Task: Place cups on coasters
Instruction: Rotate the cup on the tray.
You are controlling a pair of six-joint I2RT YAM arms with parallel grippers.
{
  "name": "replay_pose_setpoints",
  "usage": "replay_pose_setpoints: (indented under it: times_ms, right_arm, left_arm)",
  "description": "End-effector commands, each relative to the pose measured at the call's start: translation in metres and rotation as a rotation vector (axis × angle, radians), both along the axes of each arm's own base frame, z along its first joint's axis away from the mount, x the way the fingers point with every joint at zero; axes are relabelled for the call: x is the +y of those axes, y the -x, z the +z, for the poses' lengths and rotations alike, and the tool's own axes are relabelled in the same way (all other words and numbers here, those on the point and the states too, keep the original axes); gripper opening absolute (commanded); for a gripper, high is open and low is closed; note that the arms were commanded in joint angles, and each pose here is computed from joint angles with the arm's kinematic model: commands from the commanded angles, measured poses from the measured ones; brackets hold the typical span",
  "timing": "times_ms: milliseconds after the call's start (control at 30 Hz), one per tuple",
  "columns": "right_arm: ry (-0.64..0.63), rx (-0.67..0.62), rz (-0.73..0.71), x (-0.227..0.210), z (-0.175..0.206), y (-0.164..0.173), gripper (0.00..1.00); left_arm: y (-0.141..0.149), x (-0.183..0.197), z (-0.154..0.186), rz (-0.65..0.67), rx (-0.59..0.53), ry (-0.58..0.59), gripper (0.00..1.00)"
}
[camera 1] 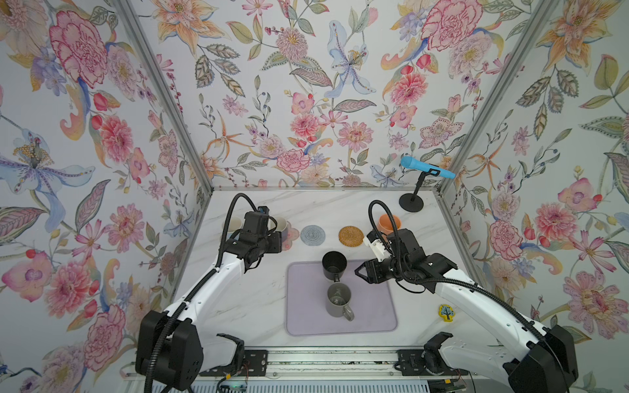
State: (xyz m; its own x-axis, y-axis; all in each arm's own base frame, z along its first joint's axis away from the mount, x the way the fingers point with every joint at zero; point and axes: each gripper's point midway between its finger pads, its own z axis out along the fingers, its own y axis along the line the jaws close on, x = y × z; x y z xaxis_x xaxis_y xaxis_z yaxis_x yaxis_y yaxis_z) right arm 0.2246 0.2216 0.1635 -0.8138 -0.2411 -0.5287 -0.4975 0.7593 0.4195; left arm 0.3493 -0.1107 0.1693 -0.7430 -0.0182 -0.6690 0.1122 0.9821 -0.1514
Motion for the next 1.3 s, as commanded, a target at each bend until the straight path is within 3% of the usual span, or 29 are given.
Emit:
replay_pose_setpoints:
  times_ms: [0, 567, 1267]
  right_arm:
    - [0.061, -0.018, -0.056, -0.005, -0.003, -0.001, 0.55]
    - [0.063, -0.018, 0.01, 0.03, -0.019, -0.017, 0.34]
    - [0.066, 0.016, 0.137, 0.059, -0.039, 0.003, 0.41]
  left_arm:
    - [0.012, -0.003, 0.01, -0.056, 0.0, -0.014, 0.62]
    - [0.017, -0.008, 0.013, -0.028, 0.028, 0.032, 0.61]
    - [0.01, -0.008, 0.024, -0.027, 0.012, 0.004, 0.6]
